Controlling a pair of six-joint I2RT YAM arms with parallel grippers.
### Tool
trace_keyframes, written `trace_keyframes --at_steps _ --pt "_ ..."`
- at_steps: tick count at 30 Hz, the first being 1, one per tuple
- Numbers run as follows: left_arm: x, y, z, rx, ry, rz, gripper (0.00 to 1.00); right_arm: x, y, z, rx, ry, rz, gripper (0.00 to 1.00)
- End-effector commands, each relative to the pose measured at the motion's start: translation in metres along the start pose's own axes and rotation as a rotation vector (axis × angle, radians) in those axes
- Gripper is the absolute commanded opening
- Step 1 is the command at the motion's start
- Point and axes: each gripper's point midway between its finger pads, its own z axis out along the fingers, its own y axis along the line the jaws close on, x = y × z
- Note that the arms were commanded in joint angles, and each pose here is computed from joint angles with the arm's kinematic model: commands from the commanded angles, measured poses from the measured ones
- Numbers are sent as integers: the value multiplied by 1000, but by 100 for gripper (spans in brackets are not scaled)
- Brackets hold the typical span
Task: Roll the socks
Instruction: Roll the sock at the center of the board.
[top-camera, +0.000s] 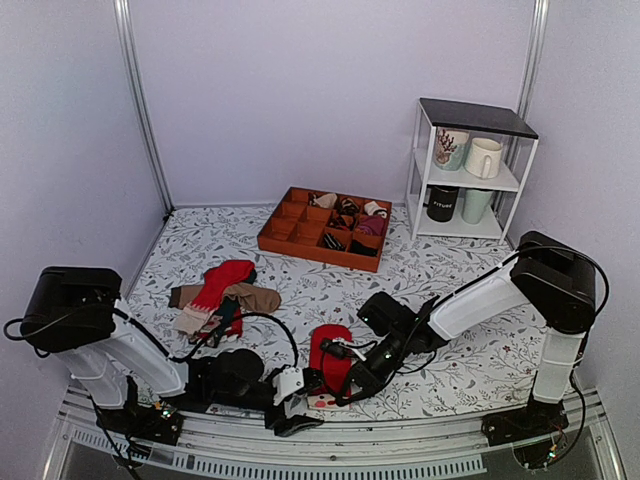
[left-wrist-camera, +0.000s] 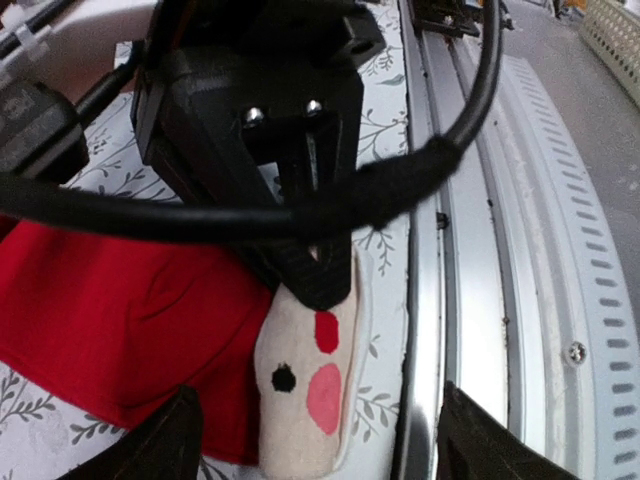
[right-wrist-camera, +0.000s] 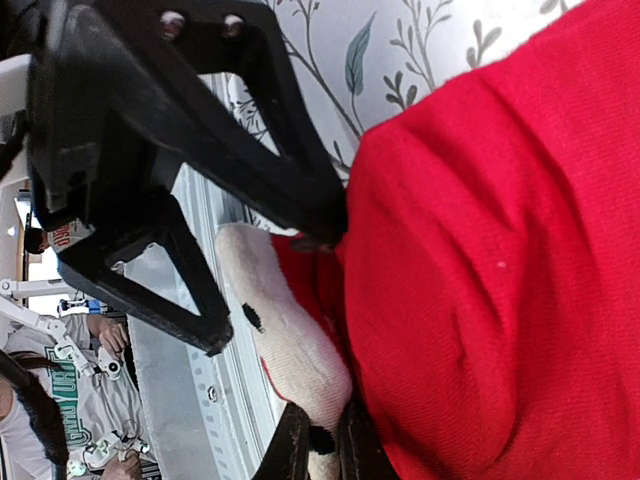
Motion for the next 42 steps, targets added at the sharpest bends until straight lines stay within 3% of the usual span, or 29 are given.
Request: trace_keyframes --at_steps 1,6,13,15,18,23,28,35,42 --pt "-16 -1 -5 -7 -52 25 80 51 -48 8 164 130 174 8" --pt "-13 -9 5 42 -24 32 55 52 -48 9 161 134 178 8" --pt "-5 -6 9 34 -8 17 38 55 -49 10 160 140 182 8" --pt "-2 -6 10 38 3 11 28 56 -50 10 159 142 184 8" --pt "5 -8 11 52 23 -10 0 56 -50 10 161 142 186 8" --pt "15 -6 13 63 50 -59 0 55 -50 11 158 137 182 8" --pt "44 3 14 62 143 -216 0 31 -40 1 176 60 73 14" --pt "88 -2 4 97 310 -488 0 -30 14 -53 286 -290 -367 31" --pt "117 -11 -6 109 436 -634 0 -23 43 -60 491 -395 -848 40"
